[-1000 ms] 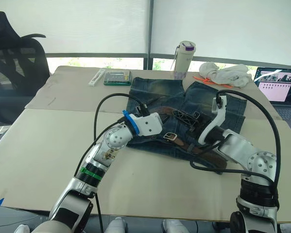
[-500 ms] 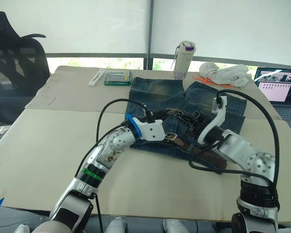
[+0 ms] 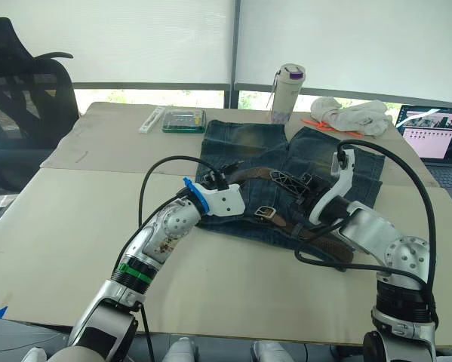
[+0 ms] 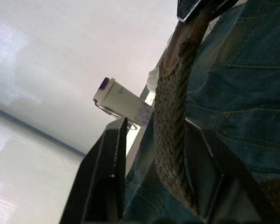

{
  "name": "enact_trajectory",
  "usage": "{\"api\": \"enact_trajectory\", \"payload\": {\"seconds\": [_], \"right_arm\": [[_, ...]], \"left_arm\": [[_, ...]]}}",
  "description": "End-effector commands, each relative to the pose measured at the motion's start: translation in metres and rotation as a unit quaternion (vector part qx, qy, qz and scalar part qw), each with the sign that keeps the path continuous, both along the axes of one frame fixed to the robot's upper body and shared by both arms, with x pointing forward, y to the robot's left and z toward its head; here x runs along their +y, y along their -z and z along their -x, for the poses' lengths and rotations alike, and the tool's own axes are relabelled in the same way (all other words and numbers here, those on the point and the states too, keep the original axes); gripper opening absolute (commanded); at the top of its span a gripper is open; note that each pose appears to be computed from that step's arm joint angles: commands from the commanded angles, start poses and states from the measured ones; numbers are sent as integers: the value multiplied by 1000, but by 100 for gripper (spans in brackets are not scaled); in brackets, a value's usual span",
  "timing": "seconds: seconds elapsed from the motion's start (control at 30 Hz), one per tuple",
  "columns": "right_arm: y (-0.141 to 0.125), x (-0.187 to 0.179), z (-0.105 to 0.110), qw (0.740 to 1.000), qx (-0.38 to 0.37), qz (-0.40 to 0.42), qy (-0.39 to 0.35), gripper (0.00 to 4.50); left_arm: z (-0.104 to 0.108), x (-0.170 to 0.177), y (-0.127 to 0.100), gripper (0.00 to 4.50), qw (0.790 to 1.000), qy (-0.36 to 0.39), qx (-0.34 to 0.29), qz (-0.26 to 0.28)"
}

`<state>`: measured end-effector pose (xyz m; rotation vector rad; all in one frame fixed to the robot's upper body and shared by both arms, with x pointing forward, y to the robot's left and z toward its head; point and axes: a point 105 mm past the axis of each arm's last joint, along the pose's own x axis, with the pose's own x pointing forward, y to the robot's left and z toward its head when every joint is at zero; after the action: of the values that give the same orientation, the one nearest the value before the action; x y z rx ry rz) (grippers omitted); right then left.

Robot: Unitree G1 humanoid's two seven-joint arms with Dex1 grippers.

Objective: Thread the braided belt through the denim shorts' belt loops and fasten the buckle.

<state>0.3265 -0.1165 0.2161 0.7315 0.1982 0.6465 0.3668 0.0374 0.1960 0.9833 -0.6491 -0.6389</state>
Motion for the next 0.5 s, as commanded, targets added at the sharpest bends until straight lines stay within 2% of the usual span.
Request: {"api": "enact_trajectory", "payload": {"seconds": [0.03,0.07,0.23,0.33,0.47,0.5], "right_arm": [[-12,-4,3,1000,-21,-17,3,0],[-11,-3,3,1000,-21,-17,3,0],[-11,-3,4,1000,-23,-12,2,0],[-13,-5,5,999,-50,18,4,0],[-7,-5,9,987,-106,116,-7,141],[0,-8,5,980,-117,163,11,178]], "left_arm": [[2,-2,-14,40,1000,5,-26,11],[2,-3,-15,3,1000,5,-28,12],[2,-4,-16,3,999,6,-32,12],[2,-3,-14,3,1000,2,-27,13],[0,2,-11,0,1000,-6,-6,29],[-1,3,-11,0,999,-7,3,39]]}}
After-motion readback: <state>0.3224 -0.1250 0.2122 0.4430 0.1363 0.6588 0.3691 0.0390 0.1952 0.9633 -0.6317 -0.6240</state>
